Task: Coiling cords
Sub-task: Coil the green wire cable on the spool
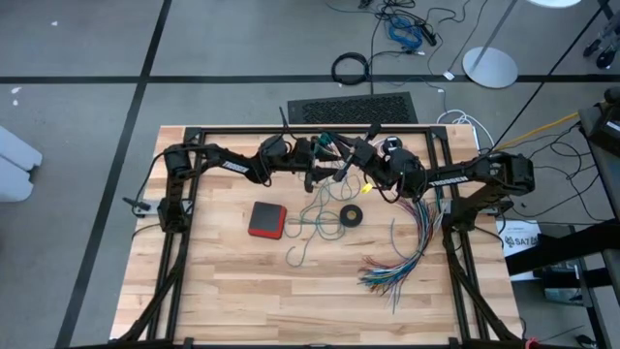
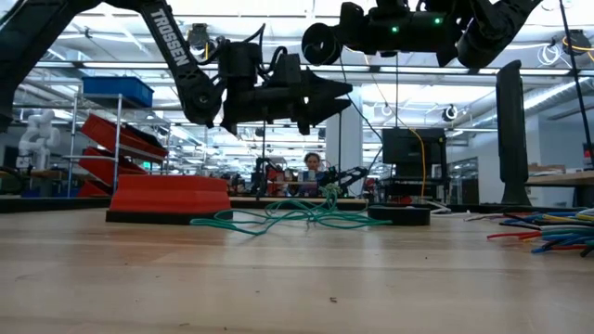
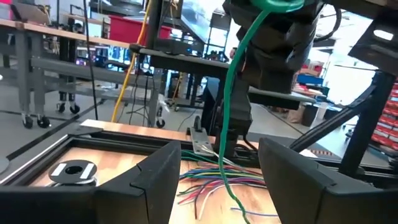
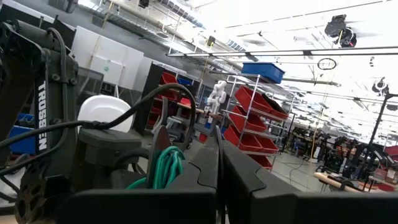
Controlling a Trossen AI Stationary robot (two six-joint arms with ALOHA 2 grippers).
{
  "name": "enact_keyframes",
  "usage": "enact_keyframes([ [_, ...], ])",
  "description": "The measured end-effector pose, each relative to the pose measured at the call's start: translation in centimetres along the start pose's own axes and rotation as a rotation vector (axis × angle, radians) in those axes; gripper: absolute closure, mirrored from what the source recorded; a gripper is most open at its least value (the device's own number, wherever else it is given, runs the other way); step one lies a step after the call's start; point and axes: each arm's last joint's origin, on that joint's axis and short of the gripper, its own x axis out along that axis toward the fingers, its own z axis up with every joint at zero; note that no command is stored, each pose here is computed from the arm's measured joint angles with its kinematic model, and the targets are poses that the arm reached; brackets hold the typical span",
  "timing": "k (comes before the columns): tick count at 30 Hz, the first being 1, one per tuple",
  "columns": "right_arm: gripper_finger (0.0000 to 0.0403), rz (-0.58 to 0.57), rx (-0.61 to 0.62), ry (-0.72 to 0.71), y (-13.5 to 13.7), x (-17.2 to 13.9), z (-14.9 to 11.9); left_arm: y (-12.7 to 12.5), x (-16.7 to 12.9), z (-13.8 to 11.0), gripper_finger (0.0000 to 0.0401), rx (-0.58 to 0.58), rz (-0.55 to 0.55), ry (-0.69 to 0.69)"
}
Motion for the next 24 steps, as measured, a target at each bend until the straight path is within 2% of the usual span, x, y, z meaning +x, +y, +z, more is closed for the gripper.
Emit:
enact_keyframes([
  [4,0.0403,0.011,0.002,-0.012,0.0,0.0,0.1,0.1,0.0,-0.1,0.0177,0.001,0.044,-0.003],
  [9,0.0403,0.016,0.007,-0.027,0.0,0.0,0.2,0.9,0.6,-2.0,0.0177,-0.056,0.062,0.010],
  [16,0.0403,0.026,0.003,-0.028,0.3,-0.1,0.3,1.5,1.3,-4.0,0.0177,-0.162,-0.036,-0.070],
  [24,0.0403,0.031,-0.003,-0.013,0.4,-0.1,0.2,1.1,1.1,-3.0,0.0177,-0.124,-0.116,-0.152],
])
